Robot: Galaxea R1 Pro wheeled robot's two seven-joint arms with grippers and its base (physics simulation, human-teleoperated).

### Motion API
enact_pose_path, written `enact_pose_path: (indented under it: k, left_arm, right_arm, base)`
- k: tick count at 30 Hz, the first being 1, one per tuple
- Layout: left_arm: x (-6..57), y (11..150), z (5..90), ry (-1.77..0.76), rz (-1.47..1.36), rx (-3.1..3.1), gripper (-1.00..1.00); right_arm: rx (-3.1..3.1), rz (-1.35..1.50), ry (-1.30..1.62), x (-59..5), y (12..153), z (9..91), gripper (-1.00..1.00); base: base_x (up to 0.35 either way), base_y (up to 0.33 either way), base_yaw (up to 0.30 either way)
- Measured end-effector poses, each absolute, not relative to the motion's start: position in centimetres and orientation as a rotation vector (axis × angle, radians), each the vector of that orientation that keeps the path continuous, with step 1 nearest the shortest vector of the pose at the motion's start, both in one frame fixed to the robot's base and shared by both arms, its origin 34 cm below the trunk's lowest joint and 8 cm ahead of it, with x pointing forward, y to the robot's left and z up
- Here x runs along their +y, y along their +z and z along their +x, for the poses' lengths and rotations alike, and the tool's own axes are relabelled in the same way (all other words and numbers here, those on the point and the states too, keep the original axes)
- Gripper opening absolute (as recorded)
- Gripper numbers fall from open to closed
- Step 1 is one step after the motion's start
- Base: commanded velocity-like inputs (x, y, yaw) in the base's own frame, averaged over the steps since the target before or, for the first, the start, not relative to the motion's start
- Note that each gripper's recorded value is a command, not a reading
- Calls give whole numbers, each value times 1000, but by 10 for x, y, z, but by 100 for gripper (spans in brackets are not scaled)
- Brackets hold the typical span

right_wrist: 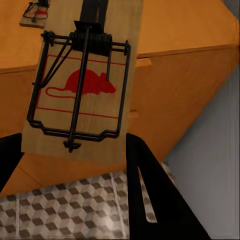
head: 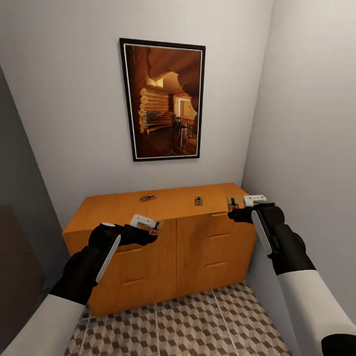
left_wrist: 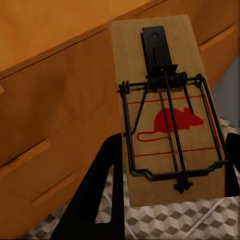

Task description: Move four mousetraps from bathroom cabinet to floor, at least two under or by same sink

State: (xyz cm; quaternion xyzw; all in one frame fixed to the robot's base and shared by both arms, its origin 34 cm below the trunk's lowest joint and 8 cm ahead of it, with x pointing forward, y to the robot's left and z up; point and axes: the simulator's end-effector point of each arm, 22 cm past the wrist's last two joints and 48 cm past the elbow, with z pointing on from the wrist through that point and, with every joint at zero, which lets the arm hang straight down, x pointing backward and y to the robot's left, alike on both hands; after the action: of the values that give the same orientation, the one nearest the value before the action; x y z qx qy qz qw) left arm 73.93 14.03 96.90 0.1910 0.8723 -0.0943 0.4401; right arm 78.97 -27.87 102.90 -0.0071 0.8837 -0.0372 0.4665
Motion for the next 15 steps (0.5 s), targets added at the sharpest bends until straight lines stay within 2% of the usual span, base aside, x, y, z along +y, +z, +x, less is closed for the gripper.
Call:
enact_pose_path:
  k: [15]
  left_arm:
    - [141, 967, 740, -231, 472, 2170, -100]
  right_arm:
    - [2249, 40, -182, -274, 977, 767, -100]
  base:
    - [-299, 0, 0]
